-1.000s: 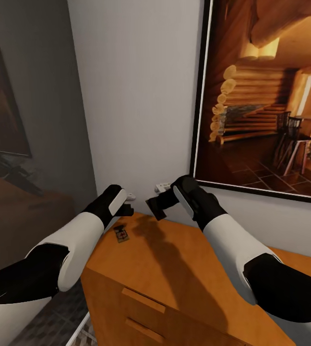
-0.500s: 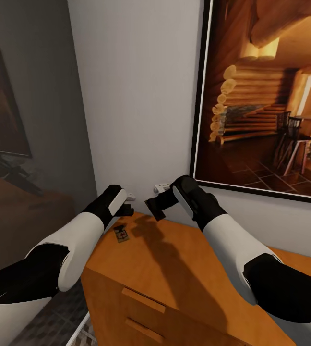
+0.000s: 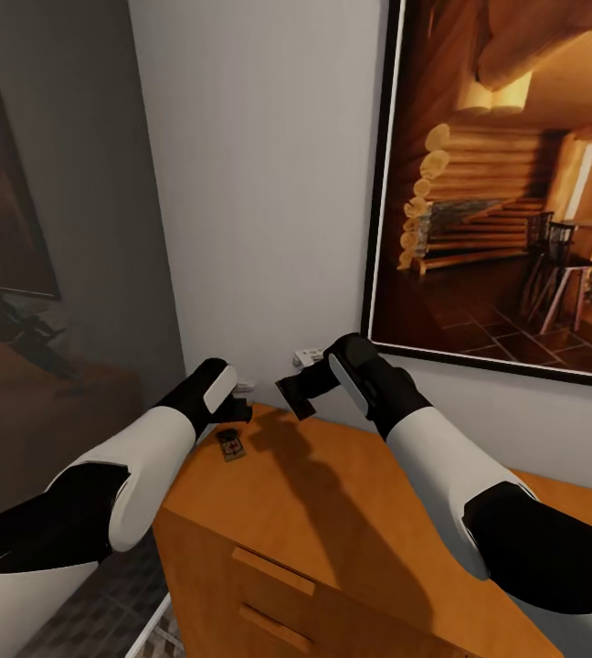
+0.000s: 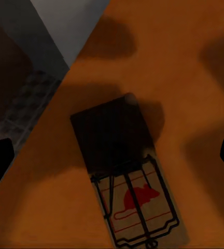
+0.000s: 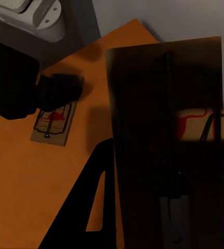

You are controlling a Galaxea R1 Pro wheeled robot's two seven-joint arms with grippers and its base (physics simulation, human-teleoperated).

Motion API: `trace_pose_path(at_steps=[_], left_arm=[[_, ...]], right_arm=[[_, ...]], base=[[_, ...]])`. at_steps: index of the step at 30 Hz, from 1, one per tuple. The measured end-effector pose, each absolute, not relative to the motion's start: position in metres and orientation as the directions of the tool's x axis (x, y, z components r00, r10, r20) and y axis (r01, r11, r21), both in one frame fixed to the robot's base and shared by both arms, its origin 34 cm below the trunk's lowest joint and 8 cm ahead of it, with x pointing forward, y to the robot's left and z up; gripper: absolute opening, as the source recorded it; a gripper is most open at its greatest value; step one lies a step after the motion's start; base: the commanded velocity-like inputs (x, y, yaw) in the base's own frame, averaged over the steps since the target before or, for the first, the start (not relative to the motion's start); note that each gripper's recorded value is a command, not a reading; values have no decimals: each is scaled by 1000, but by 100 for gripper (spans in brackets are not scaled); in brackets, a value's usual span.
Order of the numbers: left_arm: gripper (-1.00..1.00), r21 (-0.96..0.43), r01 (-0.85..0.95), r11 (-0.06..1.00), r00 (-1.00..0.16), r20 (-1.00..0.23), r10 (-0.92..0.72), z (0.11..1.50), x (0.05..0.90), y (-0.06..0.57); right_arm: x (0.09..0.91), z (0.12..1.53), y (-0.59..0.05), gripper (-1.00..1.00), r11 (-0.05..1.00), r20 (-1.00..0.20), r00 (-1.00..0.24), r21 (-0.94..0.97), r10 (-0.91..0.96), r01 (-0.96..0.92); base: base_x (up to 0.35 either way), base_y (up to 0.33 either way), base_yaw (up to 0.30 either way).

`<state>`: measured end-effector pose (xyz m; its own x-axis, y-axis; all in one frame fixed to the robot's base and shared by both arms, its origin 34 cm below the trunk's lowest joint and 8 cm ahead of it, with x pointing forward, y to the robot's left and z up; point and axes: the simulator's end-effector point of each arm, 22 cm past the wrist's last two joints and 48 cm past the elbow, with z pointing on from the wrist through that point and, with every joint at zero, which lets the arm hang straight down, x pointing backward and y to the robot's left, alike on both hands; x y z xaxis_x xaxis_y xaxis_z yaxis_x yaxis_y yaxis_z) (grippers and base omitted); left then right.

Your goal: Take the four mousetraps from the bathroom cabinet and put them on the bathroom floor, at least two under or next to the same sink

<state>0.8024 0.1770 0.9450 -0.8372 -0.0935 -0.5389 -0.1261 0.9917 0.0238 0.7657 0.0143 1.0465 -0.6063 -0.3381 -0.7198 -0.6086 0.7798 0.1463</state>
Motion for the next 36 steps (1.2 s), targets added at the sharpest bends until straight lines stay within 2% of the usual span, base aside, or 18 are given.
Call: trace_pose_path(at_steps=[7, 36], left_arm=[[100, 35, -127, 991, -858, -505, -93, 930, 794, 179], [100, 33, -129, 991, -859, -503, -95, 927, 793, 176]], right_arm=[[766, 1045, 13, -100, 783, -717, -610, 146, -338, -605], [767, 1042, 11, -100, 786, -712, -614, 143, -340, -601]], base=[[0, 0, 0], [0, 0, 0]])
